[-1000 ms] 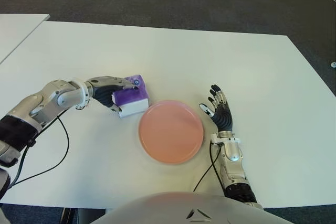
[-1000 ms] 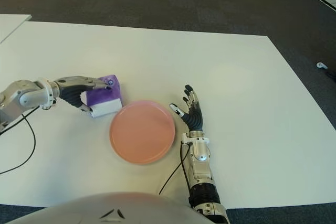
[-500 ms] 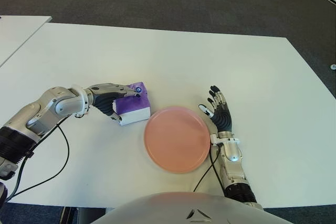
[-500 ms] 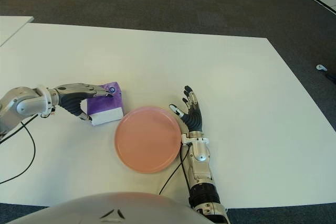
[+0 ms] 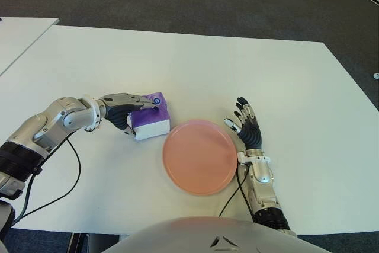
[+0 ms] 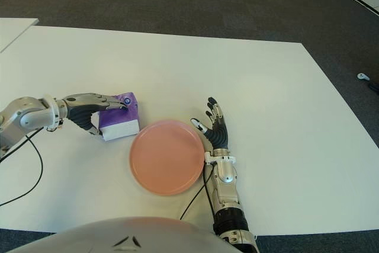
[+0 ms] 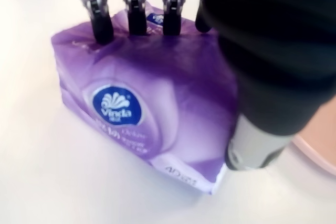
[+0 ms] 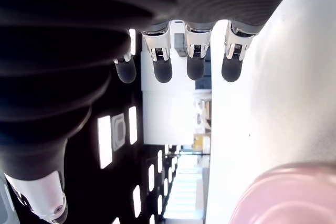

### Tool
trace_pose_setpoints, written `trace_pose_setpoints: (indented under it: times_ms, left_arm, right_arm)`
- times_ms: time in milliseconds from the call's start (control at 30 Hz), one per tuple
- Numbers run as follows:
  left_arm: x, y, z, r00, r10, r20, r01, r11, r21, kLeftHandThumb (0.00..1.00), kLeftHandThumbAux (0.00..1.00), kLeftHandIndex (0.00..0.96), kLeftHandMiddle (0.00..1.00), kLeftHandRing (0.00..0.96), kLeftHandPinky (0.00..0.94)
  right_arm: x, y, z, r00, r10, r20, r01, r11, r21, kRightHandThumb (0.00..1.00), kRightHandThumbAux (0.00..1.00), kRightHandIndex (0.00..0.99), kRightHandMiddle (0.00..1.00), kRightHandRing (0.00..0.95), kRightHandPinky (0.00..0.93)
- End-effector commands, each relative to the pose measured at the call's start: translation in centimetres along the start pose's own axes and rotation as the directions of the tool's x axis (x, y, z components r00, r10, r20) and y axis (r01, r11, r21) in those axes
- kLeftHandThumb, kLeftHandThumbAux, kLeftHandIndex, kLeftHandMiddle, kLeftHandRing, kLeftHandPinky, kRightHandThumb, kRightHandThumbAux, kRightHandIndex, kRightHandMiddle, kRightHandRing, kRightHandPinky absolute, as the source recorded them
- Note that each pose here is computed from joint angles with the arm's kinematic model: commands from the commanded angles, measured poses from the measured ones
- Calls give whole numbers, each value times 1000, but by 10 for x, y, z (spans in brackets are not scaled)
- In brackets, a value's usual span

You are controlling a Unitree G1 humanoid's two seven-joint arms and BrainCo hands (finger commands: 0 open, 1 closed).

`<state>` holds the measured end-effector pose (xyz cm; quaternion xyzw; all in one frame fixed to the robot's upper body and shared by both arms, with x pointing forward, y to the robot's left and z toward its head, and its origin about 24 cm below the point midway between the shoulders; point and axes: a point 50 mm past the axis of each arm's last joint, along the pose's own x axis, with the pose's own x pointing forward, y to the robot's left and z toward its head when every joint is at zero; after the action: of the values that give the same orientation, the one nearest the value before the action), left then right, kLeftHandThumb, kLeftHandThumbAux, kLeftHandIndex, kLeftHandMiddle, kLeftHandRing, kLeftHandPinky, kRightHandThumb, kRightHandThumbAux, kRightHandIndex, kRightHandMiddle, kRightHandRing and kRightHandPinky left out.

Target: Put the tissue paper into the plate.

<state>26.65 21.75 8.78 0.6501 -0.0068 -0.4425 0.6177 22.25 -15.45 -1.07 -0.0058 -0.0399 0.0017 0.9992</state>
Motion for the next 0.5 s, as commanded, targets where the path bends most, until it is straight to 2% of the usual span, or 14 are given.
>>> trace_pose_setpoints:
  times_ms: [33, 200, 500]
  left_arm:
    - [8, -40, -3, 980, -191, -51, 189, 981, -50, 239, 737, 55, 108, 122, 174]
    - [8, -40, -6, 977, -199, -70, 196, 979, -54, 278, 694, 72, 106, 128, 200]
    - [8, -41, -9, 978, -187, -90, 183, 982, -49, 336, 676, 90, 104, 133, 219]
  right_arm:
    - [-40, -4, -43, 964, -22, -264, 22, 1000, -3, 57, 679, 0, 0, 0, 0]
    - [-39, -6, -41, 966, -25, -256, 24, 1000, -8, 53, 676, 0, 0, 0, 0]
    - [-41, -5, -44, 964, -22, -264, 21, 1000, -6, 51, 675, 0, 0, 0, 0]
